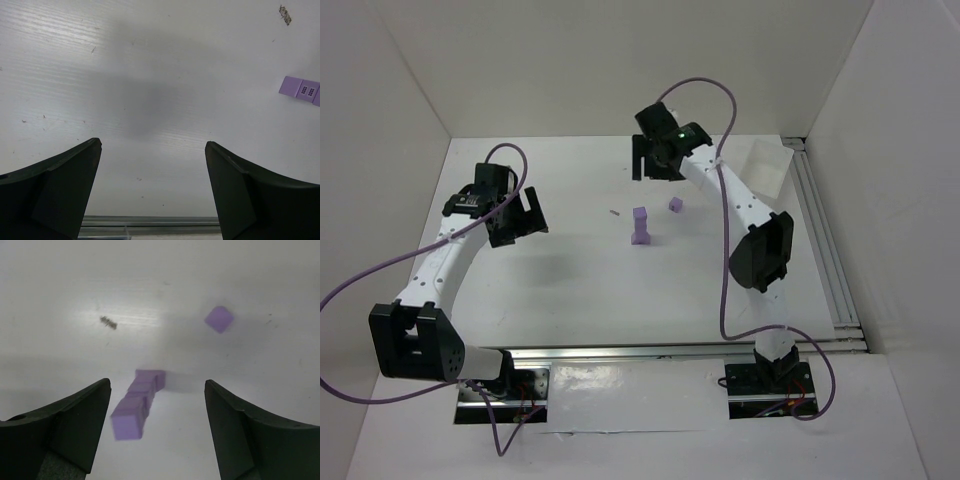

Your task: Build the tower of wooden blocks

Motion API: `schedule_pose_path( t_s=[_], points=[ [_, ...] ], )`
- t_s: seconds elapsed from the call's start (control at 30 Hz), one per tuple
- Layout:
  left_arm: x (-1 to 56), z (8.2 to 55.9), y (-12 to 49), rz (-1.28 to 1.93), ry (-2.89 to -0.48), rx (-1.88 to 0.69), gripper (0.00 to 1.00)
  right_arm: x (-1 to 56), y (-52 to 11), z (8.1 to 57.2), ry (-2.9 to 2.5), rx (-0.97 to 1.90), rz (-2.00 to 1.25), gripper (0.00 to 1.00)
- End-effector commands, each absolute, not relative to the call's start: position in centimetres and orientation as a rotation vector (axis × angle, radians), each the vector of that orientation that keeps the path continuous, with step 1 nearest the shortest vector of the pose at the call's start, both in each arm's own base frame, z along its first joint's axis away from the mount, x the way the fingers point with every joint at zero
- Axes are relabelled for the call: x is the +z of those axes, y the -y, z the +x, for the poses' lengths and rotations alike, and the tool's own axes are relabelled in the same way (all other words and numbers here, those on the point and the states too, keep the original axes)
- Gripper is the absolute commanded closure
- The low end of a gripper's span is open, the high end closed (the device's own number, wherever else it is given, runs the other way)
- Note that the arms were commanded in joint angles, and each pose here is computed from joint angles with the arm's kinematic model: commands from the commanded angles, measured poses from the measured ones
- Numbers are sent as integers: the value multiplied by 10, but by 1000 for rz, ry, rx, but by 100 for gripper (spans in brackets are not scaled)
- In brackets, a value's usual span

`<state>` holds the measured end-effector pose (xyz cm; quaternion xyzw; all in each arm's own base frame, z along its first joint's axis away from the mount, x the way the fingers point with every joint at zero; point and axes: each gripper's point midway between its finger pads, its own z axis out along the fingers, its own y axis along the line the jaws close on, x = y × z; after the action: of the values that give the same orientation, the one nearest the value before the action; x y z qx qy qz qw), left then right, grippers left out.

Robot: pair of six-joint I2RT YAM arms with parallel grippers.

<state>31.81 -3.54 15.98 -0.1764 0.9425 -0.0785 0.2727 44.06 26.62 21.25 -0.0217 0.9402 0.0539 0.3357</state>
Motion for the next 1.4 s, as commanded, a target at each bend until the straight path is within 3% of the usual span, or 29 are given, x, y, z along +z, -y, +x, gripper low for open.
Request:
schedule_pose_path(
  t_s=[0.0,0.1,0.17,0.27,0.4,0.57,1.1,1.37],
  points=[
    [172,317,35,-442,-2496,-227,2,220,-206,482,-2372,119,190,18],
    [175,319,35,-440,-2487,-229,2,188,-187,497,-2422,105,291,18],
    [175,319,35,-440,-2487,-229,2,165,-180,497,-2456,80,385,11],
    [175,319,35,-440,-2487,-229,2,135,-179,495,-2465,72,501,9],
    [175,319,35,-440,-2487,-229,2,116,-183,493,-2451,152,577,16],
    [175,319,35,-431,-2498,-223,2,88,-187,492,-2488,157,600,17],
    [175,319,35,-431,-2498,-223,2,56,-196,520,-2468,121,600,27],
    [172,320,35,-432,-2507,-221,2,44,-196,516,-2504,104,571,38]
  ],
)
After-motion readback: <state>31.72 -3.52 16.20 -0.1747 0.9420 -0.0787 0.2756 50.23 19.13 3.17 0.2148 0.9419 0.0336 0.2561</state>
